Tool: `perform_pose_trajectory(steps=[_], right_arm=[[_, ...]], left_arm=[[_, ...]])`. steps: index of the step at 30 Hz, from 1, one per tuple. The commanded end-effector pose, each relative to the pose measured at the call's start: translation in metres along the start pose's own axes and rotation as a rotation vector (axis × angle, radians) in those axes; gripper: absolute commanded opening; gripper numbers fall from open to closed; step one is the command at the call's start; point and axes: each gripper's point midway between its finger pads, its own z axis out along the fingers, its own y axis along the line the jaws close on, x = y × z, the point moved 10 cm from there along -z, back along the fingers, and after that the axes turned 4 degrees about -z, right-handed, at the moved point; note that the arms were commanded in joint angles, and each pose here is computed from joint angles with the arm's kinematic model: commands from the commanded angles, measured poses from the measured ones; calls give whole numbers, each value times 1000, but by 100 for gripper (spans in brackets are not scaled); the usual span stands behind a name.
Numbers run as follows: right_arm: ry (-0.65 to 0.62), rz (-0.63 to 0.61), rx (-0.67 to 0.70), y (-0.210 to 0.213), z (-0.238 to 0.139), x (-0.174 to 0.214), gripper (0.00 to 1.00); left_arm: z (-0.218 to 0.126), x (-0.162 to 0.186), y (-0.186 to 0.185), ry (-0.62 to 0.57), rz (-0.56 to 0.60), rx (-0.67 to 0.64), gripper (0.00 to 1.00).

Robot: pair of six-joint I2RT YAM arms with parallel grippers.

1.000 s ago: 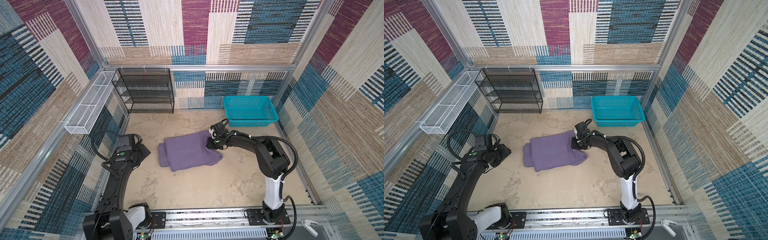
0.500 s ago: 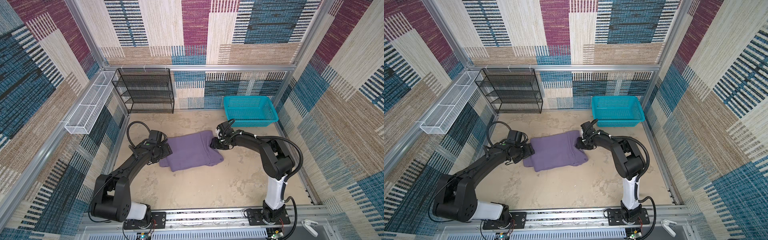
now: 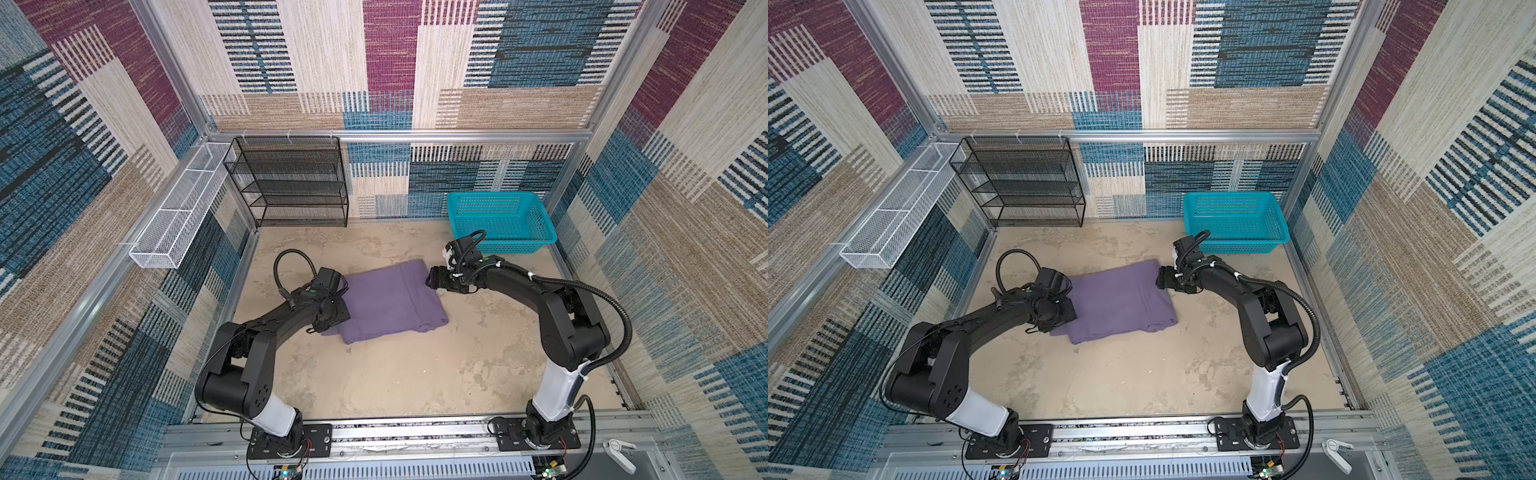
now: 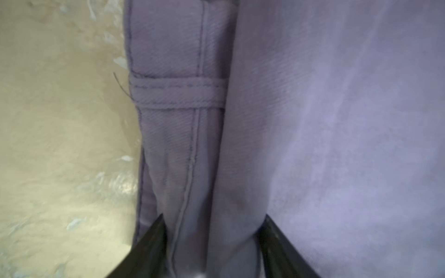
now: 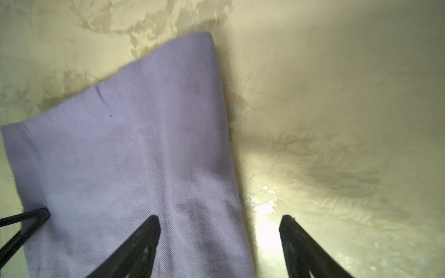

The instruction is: Fold and stack the trousers

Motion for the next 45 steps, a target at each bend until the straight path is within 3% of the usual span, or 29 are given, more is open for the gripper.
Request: perform_pose_trajectory(steps=[1,8,13,19,24,27,32,35,37,40,45], right_arm=[[-25,6,-12,-1,-12,-4,81],[-57,25,-4,-10,-25,-8,81],[-49,34,-16,-14,-21,-8,81],[-37,29,-17,-17,-15,-6,81],[-33,29,-33,-17,-13,-5,81],[-25,33,-49,-16,-12,-2,81],[-31,32,-54,-16,-16,1,81],[-39,31,-57,-16,-20,3,81],[-46,31,-60,-15,-24,3,81],[-52,30,-66,-14,-27,4,81],[-65,26,-70,-13,-33,5,81]], left_arm=[[11,-5,-1,-3,-17,-43,51],[24,-36,-12,-13,22,-126,4],[17,-60,-14,-43,66,-197,1],[8,-78,5,-52,39,-249,3],[1,-101,31,-75,-7,-282,14],[-15,-115,27,-102,21,-269,23],[-60,-120,17,-180,18,-206,66],[-88,-111,8,-220,35,-168,81],[-102,-98,-1,-242,46,-132,83],[-108,-70,-18,-211,74,-49,72],[-79,-22,-39,-99,89,54,14]])
